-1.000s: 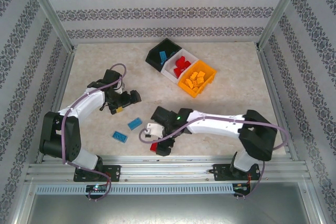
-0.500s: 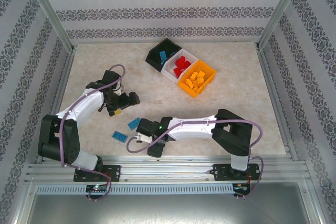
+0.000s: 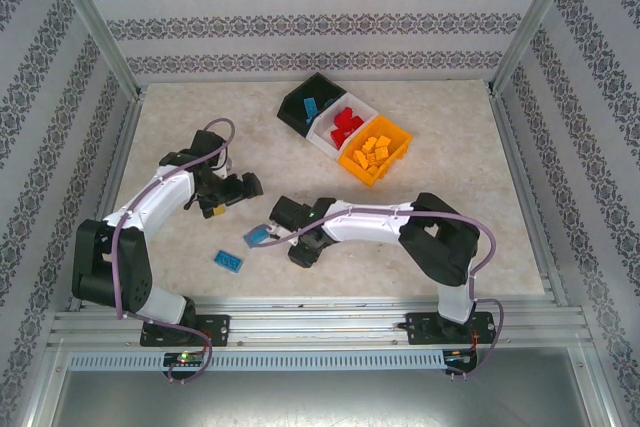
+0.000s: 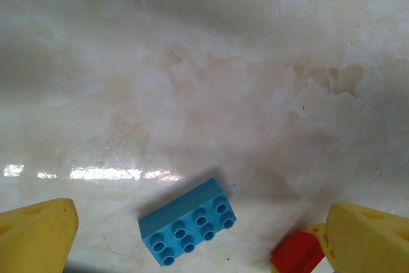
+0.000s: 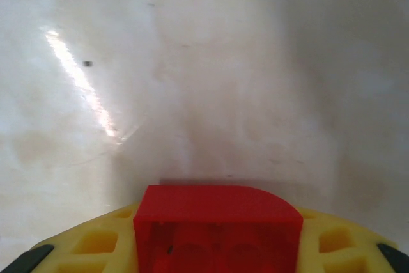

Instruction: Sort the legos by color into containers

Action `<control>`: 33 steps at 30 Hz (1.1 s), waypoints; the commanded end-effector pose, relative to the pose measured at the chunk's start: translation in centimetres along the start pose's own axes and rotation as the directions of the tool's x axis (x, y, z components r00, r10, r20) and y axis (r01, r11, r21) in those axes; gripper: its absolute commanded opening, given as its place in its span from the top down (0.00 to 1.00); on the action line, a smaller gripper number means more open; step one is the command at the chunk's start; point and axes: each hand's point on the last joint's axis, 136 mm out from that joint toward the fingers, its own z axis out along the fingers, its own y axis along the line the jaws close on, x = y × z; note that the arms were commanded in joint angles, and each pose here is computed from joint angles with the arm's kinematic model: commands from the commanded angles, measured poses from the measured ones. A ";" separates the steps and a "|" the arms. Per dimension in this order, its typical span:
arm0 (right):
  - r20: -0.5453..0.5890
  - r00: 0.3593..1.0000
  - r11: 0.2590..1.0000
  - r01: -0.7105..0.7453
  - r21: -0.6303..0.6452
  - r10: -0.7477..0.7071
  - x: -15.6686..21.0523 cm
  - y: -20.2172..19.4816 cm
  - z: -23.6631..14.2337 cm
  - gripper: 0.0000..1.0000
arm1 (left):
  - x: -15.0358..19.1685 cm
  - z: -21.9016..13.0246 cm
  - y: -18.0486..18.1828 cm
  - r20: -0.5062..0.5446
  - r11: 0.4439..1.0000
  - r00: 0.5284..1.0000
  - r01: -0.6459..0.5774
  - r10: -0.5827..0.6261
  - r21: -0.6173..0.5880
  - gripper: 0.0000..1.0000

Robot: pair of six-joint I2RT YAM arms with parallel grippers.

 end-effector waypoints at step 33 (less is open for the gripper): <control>0.299 0.177 0.290 -0.872 -0.395 0.938 -9.0 -38.0 -11.2 0.61 | 3.8 1.6 -1.2 -0.183 0.942 0.946 -0.296 0.267 -0.156 0.00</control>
